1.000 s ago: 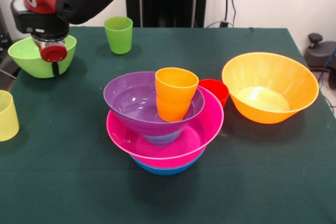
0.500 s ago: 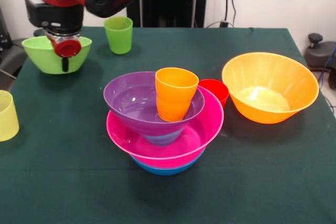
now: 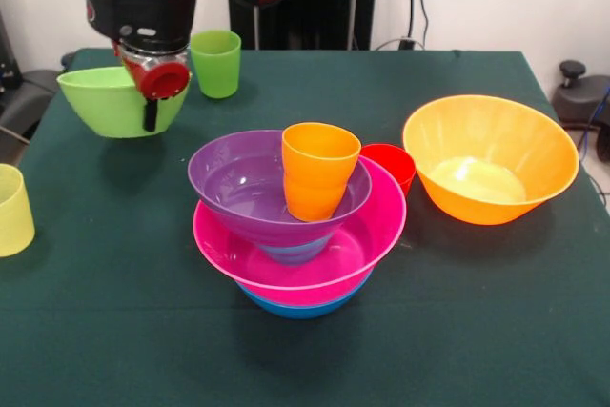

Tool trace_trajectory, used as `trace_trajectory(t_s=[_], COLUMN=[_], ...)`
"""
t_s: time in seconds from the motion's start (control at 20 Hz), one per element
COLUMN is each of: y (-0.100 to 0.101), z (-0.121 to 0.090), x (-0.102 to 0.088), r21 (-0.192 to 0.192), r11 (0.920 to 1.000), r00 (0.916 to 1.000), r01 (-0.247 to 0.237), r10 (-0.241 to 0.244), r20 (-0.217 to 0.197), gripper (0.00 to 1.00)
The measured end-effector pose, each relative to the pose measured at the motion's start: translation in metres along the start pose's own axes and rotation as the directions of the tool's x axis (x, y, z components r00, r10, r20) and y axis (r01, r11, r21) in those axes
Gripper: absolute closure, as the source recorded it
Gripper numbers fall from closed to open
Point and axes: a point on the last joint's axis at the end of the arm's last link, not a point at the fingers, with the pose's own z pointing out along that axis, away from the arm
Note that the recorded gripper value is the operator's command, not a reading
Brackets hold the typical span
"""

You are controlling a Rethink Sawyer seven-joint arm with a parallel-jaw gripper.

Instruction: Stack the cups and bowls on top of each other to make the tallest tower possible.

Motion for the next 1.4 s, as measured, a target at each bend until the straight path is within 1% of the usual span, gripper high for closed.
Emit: trace_trajectory(t_s=[0.25,0.4,0.5,0.55,0.6,0.85,0.9,1.0,1.15,1.2,1.25,1.3,1.4], y=[-0.006,-0.004,-0.001,0.0,0.002,0.004,0.005,0.004,0.001,-0.002,-0.003,-0.007,-0.009], z=[-0.023,-0.035,-0.046,-0.048,-0.056,-0.068,-0.073,-0.075,-0.083,-0.086,-0.086,-0.089,-0.091], x=[0.005,0.01,0.015,0.015,0.018,0.021,0.021,0.021,0.017,0.015,0.014,0.012,0.011], r21=[0.008,-0.003,-0.024,-0.027,-0.04,-0.051,-0.052,-0.051,-0.035,-0.026,-0.022,-0.011,-0.005], r11=[0.9999,0.9999,0.9996,0.9995,0.9991,0.9986,0.9986,0.9987,0.998,0.9967,0.9957,0.9905,0.9852], r00=[0.9997,0.9995,0.9994,0.9994,0.9995,0.9995,0.9997,0.9997,0.9986,0.997,0.9959,0.9905,0.9852], r01=[0.009,0.011,0.016,0.017,0.016,0.011,0.002,-0.004,-0.052,-0.077,-0.09,-0.137,-0.171], r10=[-0.009,-0.011,-0.017,-0.017,-0.017,-0.013,-0.003,0.003,0.052,0.077,0.09,0.137,0.171], r20=[-0.024,-0.028,-0.029,-0.029,-0.027,-0.03,-0.026,-0.023,-0.01,-0.004,-0.001,0.006,0.011], gripper=[1.0,1.0,1.0,1.0,1.0,1.0,1.0,1.0,1.0,1.0,1.0,1.0,1.0])
